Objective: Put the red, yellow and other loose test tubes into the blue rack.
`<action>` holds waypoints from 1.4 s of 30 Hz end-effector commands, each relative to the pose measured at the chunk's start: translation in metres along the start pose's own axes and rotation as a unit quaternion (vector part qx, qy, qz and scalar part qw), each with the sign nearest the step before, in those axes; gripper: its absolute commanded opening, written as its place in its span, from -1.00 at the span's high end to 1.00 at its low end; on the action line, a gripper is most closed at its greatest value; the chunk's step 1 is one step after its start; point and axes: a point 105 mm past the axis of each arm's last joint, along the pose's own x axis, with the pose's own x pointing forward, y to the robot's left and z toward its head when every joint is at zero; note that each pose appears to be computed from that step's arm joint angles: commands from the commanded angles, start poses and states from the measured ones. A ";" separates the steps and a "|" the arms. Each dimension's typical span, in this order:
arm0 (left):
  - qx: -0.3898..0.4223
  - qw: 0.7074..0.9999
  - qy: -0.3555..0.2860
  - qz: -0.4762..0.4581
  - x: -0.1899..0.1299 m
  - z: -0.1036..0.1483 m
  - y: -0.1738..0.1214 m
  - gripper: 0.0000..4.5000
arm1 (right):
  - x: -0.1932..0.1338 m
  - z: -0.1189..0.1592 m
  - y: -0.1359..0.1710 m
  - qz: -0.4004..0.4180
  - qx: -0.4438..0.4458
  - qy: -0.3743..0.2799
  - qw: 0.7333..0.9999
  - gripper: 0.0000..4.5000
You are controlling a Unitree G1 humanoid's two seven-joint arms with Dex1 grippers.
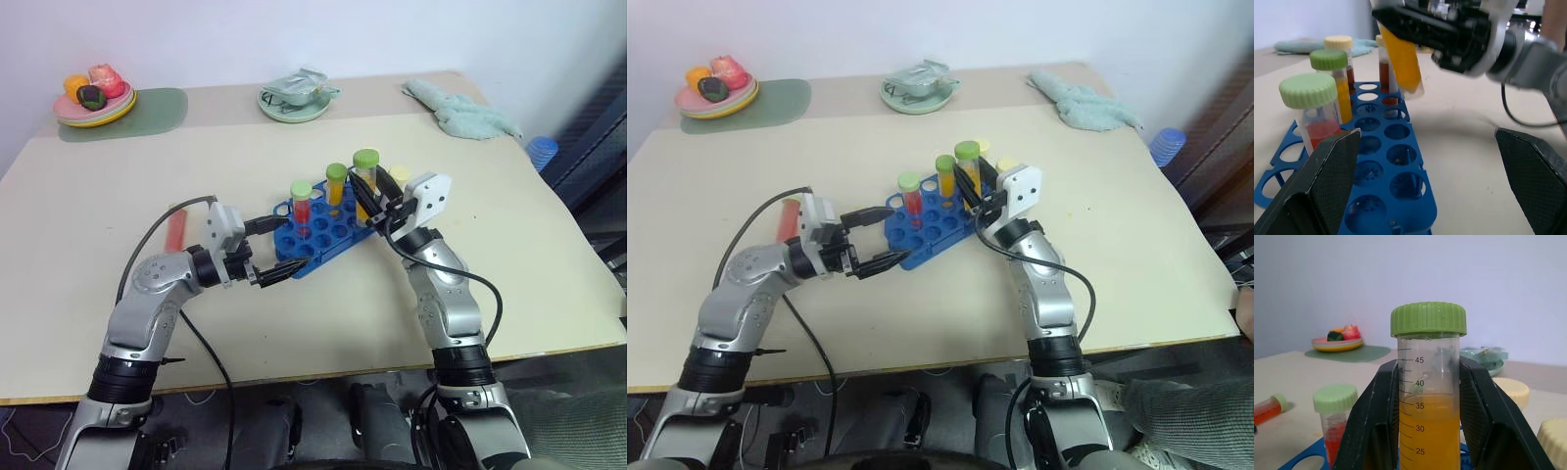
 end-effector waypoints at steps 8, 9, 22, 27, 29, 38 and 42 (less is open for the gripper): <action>0.009 1.000 0.005 0.004 -0.022 0.016 -0.011 -1.00 | 0.016 -0.002 -0.001 -0.003 -0.016 -0.058 0.998 0.35; 0.009 1.000 0.008 0.007 -0.024 0.016 -0.010 -1.00 | 0.017 -0.004 -0.001 -0.003 -0.015 -0.058 0.998 0.35; 0.011 0.999 0.025 0.022 -0.036 0.016 -0.006 -1.00 | 0.015 -0.025 0.009 -0.009 0.014 -0.057 0.998 0.35; 0.014 0.999 0.032 0.022 -0.039 0.016 -0.006 -1.00 | 0.012 -0.034 0.008 -0.021 0.022 -0.053 0.998 0.35; 0.014 0.999 0.033 0.022 -0.040 0.016 -0.006 -1.00 | 0.012 -0.037 0.007 -0.024 0.023 -0.051 0.998 0.35; 0.015 0.999 0.044 0.024 -0.046 0.016 -0.003 -1.00 | 0.005 -0.039 0.003 -0.037 0.021 -0.054 0.998 0.35; 0.015 0.999 0.044 0.022 -0.045 0.016 -0.003 -1.00 | 0.003 -0.038 0.002 -0.041 0.020 -0.056 0.997 0.35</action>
